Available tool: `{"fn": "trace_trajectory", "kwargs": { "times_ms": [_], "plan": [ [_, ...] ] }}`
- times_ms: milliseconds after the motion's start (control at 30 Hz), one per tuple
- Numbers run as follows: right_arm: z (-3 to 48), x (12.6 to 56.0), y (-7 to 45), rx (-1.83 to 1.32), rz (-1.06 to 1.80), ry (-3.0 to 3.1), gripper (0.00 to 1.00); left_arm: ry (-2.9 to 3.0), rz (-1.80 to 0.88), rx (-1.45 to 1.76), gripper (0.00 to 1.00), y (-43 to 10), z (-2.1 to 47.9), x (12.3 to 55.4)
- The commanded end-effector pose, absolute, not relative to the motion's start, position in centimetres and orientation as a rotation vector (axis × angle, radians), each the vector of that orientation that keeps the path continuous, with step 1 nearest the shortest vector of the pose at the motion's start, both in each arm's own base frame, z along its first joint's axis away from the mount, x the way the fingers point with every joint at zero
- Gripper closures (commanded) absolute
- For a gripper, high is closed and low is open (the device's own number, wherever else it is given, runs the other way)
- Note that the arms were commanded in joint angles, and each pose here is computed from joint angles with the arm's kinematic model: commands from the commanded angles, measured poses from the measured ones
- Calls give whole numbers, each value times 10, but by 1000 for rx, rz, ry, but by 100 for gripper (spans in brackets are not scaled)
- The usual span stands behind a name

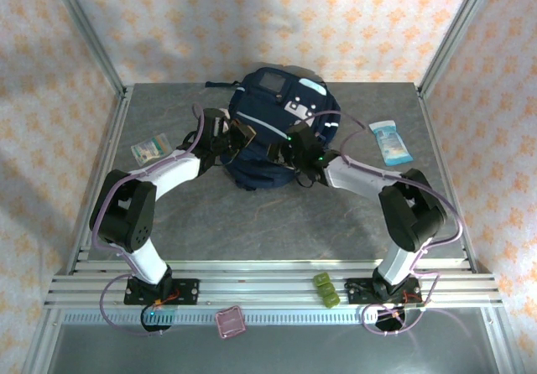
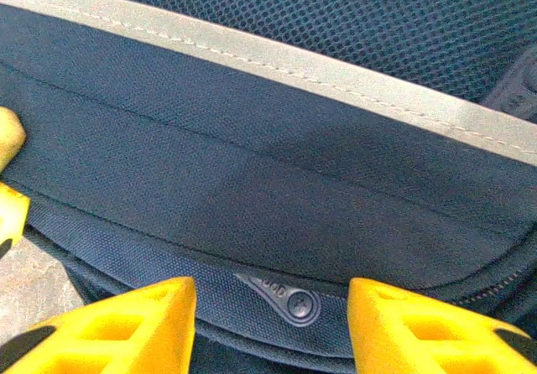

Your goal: Pack the student bag

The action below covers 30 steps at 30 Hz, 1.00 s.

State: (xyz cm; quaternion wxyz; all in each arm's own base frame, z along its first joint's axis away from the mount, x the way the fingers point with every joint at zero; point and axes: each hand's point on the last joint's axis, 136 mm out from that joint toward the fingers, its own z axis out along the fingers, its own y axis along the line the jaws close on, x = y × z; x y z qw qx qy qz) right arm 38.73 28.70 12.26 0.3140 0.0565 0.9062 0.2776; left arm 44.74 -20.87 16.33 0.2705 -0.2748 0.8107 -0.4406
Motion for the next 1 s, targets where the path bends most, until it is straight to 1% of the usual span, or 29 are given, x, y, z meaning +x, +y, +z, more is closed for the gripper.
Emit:
{"fn": "trace_trajectory", "kwargs": {
  "times_ms": [0,67,133,167,300,433,567,767,900,967],
  "plan": [
    [129,391,311,95,809,2373,54,2036,-1341,-579,100,-228,233,448],
    [129,390,317,80,811,2368,55,2037,-1345,-578,100,-229,231,448],
    [131,388,322,64,832,2365,66,2038,-1350,-580,100,-230,231,448],
    [132,387,323,64,833,2366,66,2037,-1352,-577,100,-231,231,448],
    [126,378,320,86,808,2384,61,2029,-1353,-580,100,-230,233,448],
    [118,369,309,151,769,2381,53,2014,-1366,-577,100,-231,238,449],
    [117,374,291,213,685,2349,43,2013,-1377,-569,100,-232,241,448],
    [134,401,287,194,652,2299,43,2017,-1386,-563,100,-233,241,444],
    [141,411,301,130,670,2290,44,2019,-1392,-559,100,-234,240,441],
    [140,412,311,89,709,2302,47,2018,-1402,-558,100,-237,240,441]
  ]
}}
